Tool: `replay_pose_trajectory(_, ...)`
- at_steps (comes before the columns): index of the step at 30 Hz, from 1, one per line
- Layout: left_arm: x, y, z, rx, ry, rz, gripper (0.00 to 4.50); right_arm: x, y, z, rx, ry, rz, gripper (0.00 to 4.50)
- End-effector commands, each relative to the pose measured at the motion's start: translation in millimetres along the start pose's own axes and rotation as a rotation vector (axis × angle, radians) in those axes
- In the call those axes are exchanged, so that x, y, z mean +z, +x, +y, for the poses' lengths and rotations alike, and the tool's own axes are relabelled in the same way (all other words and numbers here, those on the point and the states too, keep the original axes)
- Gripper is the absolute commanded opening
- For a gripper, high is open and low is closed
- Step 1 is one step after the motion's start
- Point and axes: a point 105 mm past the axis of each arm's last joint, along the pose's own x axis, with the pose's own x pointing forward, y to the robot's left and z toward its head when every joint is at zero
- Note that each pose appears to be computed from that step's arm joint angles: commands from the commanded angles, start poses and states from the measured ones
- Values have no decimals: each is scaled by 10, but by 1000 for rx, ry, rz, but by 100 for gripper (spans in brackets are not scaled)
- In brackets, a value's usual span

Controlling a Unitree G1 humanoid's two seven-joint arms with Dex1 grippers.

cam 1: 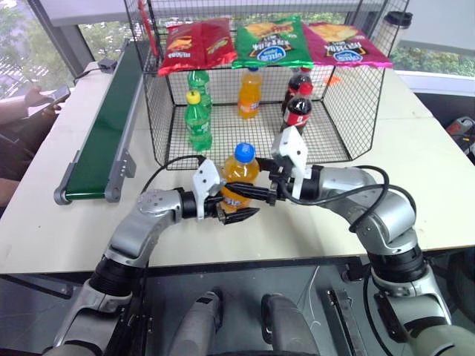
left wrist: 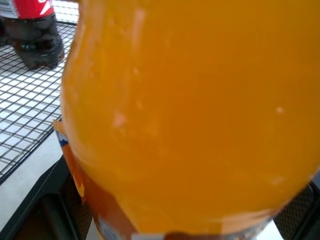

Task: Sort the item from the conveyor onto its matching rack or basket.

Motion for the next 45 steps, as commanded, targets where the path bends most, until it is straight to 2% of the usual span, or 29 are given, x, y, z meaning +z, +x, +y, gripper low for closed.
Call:
replay_pose_trajectory(1, 54, -149, 17, 44, 23, 6, 450, 224, -18, -22, -26, -80, -60, 235)
replay_pose_trajectory(7, 49, -562, 160, 202, -59, 3, 450, 239, -1, -378, -208, -104, -61, 235)
replay_pose_trajectory(13, 4, -983, 629, 631, -112, -56, 450, 337, 130, -867, -461, -120, -100, 235)
replay_pose_trajectory(23, -35, -777, 633, 796, -67, -96, 450, 240, 375, -1315, -606, -97, -132, 235)
replay_pose_trajectory(27, -62, -642, 533, 777, -47, -94, 450, 177, 422, -1397, -628, -106, -127, 235)
replay_pose_trajectory(33, -80, -605, 472, 767, -54, -96, 450, 129, 420, -1496, -659, -88, -142, 235)
replay_pose_trajectory(37, -67, -584, 476, 758, -52, -94, 450, 111, 402, -1522, -671, -71, -163, 430)
replay_pose_trajectory(38, -65, -579, 480, 756, -52, -94, 450, 122, 394, -1522, -674, -74, -169, 441)
replay_pose_trajectory(45, -76, -544, 463, 721, -59, -89, 450, 193, 339, -1474, -640, -114, -169, 441)
